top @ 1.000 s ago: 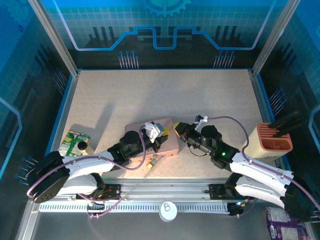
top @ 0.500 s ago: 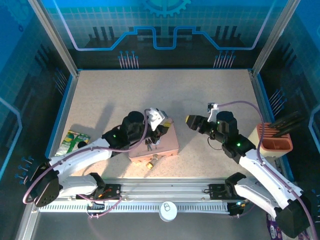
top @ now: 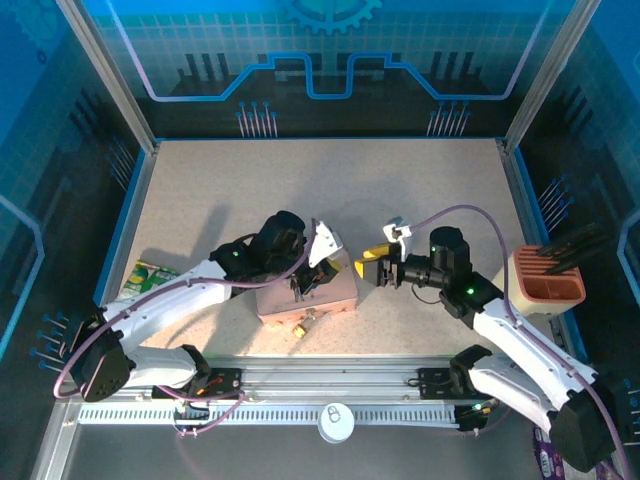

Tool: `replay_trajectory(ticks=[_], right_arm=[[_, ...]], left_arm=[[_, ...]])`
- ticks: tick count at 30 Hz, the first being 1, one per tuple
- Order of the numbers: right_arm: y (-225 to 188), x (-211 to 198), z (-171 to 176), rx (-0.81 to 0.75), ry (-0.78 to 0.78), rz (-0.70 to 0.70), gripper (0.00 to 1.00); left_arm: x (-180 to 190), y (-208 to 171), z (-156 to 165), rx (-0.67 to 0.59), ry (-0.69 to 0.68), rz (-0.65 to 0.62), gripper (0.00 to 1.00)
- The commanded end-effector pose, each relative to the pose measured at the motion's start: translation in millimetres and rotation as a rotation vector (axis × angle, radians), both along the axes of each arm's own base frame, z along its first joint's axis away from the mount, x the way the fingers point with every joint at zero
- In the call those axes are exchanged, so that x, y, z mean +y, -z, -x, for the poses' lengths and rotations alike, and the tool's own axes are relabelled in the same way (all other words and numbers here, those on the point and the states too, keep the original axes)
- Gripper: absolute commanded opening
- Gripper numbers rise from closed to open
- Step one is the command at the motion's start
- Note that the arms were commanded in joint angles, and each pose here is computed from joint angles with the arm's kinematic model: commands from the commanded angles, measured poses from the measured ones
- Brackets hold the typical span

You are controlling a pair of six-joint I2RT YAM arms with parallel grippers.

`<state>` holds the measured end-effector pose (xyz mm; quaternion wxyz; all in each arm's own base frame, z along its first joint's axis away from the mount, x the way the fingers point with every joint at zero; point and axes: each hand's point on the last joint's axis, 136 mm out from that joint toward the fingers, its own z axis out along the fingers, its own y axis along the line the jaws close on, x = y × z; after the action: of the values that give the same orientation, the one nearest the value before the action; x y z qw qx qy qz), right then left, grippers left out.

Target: Unlock the padlock with the key

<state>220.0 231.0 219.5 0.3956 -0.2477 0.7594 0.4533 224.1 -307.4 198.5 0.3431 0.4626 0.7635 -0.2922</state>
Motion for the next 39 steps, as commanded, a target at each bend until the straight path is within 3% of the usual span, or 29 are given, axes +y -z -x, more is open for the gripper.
replay_trajectory(ticks=[1,17,39], right_arm=[[-12.6,11.2,14.6,-0.093,-0.139,-0.054,0.47],[2.0,31.6,27.7,-0.121,-0.261,-0.005,0.37],[11.9,33.6,26.1,-0.134,-0.253,0.072,0.15]], left_arm=[[-3.7,-6.7,13.7,0.022,0.093,0.006,0.0],[-3.0,-14.1,19.1,0.022,0.134,0.025,0.0],[-1.2,-13.1,21.8,0.024,0.147,0.019,0.0]])
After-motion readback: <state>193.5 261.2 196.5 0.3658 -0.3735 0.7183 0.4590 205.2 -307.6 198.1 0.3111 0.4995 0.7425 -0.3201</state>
